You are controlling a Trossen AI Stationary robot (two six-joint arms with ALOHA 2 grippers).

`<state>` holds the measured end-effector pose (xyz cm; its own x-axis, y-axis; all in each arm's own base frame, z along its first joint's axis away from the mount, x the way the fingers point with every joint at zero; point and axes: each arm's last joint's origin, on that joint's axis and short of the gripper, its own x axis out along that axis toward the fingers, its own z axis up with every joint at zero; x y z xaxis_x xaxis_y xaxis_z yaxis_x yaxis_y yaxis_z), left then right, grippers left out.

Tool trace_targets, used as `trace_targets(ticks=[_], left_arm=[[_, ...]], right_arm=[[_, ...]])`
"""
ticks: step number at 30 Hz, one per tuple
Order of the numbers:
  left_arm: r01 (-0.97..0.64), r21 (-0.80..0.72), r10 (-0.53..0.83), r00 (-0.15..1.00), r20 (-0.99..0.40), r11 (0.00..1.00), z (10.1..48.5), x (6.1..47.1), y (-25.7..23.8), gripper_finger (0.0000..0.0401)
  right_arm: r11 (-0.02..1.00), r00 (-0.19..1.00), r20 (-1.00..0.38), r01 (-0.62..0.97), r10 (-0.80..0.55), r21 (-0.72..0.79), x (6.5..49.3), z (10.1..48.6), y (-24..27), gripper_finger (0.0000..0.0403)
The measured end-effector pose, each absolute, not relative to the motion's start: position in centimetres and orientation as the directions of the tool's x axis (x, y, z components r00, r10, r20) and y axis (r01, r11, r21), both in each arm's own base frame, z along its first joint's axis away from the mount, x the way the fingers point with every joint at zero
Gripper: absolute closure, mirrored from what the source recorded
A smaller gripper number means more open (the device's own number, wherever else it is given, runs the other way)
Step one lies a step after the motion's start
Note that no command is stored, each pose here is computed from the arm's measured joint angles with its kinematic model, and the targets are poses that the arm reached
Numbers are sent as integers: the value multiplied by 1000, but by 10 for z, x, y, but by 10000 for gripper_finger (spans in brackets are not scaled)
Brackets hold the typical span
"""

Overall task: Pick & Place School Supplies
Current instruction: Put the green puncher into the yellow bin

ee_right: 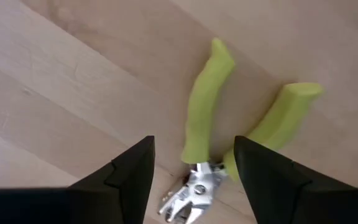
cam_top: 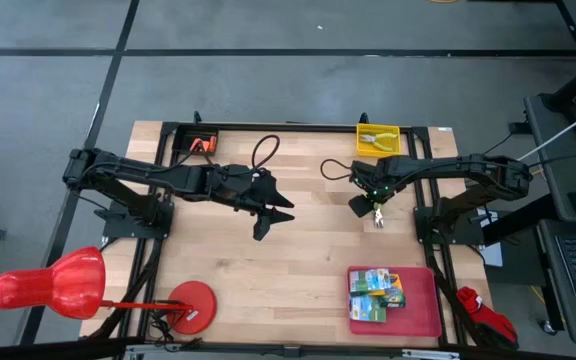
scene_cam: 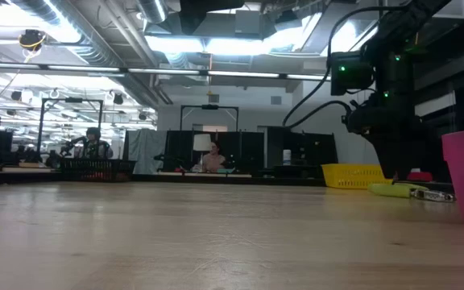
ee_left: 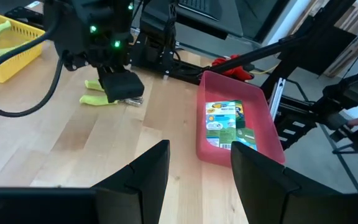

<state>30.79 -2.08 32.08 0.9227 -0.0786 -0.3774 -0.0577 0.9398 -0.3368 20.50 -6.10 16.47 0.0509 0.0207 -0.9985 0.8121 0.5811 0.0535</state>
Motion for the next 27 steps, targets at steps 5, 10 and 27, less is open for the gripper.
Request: trace_targets(ticks=[5, 10, 27], left_arm=[[-63, -350, -79, 923, -377, 935, 321, 308, -21, 233], [-63, -353, -79, 924, -374, 933, 321, 308, -21, 233], [-53, -379, -80, 941, -327, 924, 326, 310, -21, 233]], right_arm=[[572, 73, -997, 817, 18, 71, 202, 150, -54, 180], [559, 87, -996, 826, 8, 77, 199, 141, -50, 186], [539, 70, -997, 841, -38, 39, 205, 129, -54, 347]])
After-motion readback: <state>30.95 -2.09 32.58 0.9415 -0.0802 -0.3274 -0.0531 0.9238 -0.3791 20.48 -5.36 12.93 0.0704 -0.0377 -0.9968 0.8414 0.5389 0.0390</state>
